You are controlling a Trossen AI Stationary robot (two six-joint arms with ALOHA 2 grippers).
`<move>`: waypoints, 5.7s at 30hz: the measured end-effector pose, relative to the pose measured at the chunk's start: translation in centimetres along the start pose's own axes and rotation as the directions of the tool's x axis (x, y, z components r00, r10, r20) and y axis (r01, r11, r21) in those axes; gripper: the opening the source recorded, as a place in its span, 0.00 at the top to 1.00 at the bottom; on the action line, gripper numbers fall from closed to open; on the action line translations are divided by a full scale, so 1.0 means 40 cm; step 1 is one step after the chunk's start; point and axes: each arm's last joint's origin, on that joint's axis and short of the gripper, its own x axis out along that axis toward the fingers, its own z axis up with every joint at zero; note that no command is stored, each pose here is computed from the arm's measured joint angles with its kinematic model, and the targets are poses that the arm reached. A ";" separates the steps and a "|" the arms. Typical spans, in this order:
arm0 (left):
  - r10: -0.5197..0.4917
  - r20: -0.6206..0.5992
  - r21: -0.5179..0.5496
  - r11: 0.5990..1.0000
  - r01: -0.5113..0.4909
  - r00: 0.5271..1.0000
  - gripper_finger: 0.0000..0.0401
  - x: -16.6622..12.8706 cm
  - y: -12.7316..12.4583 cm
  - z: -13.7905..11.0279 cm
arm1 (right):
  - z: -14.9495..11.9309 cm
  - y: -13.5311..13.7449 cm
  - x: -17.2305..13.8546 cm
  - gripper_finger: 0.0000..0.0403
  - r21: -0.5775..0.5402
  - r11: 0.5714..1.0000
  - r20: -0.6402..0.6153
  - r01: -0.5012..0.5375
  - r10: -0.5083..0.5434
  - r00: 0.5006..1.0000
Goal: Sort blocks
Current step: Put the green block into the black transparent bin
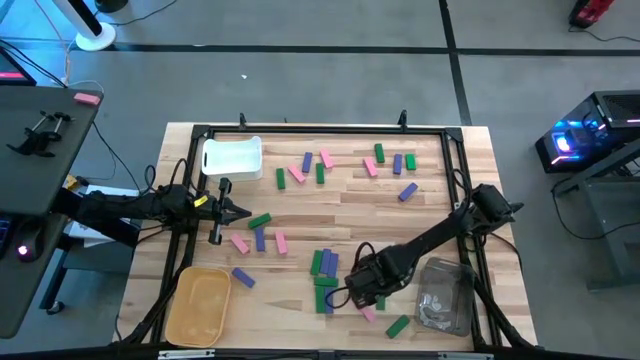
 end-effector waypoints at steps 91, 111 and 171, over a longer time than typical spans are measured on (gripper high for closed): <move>0.000 -0.001 0.000 1.000 0.000 1.000 1.00 0.000 0.000 0.000 | -0.366 -0.161 -0.203 0.55 0.096 0.988 0.105 -0.119 0.109 0.989; 0.000 -0.001 0.000 1.000 0.000 1.000 1.00 0.000 0.000 0.000 | -0.263 -0.082 -0.094 0.99 -0.083 0.996 -0.003 0.021 -0.021 1.000; 0.000 0.000 0.000 1.000 0.000 1.000 1.00 0.000 0.000 0.000 | -0.271 -0.003 0.096 0.45 -0.959 0.247 0.126 0.141 -0.074 0.989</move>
